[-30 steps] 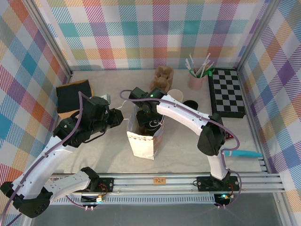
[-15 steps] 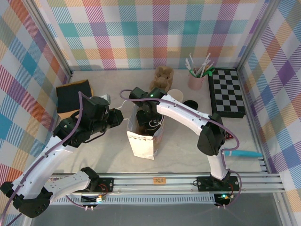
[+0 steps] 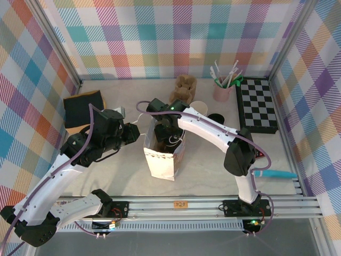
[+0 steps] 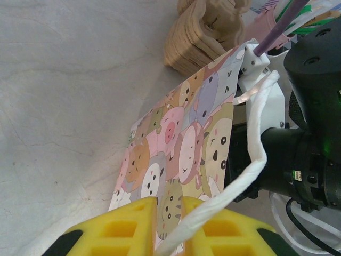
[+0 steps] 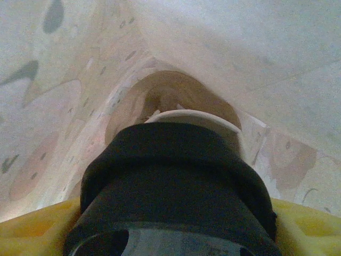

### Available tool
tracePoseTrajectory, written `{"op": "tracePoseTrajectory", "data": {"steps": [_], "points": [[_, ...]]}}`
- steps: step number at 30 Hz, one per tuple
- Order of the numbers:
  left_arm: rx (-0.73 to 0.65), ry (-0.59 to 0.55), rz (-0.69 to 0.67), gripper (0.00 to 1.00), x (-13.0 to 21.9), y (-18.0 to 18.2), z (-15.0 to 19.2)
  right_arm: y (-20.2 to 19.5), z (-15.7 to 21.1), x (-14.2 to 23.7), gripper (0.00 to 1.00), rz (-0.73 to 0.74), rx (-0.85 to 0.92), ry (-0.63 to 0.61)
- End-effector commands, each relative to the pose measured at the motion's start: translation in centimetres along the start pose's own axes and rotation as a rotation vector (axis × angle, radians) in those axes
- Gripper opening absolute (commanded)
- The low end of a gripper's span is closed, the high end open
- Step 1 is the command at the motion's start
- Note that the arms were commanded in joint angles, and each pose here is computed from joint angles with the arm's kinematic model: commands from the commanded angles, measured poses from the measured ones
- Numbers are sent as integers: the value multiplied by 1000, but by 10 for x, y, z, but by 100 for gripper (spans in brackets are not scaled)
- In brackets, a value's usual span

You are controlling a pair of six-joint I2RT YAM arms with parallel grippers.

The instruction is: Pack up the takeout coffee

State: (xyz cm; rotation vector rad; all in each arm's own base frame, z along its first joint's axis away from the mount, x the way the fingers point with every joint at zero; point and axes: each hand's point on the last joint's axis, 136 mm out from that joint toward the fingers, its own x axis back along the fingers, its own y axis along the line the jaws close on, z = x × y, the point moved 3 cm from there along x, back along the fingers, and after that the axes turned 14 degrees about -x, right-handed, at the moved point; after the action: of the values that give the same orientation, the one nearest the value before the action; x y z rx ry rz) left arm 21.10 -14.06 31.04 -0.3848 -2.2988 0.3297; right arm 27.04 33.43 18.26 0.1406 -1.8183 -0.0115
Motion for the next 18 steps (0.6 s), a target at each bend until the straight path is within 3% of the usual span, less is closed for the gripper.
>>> {"op": "tracePoseTrajectory", "data": {"steps": [1, 18], "points": [[-5, 14, -19, 19, 2, 7, 6, -1, 15, -22, 62, 21, 0, 79], [-3, 14, -17, 19, 2, 7, 6, -2, 17, -25, 62, 23, 0, 83]]}}
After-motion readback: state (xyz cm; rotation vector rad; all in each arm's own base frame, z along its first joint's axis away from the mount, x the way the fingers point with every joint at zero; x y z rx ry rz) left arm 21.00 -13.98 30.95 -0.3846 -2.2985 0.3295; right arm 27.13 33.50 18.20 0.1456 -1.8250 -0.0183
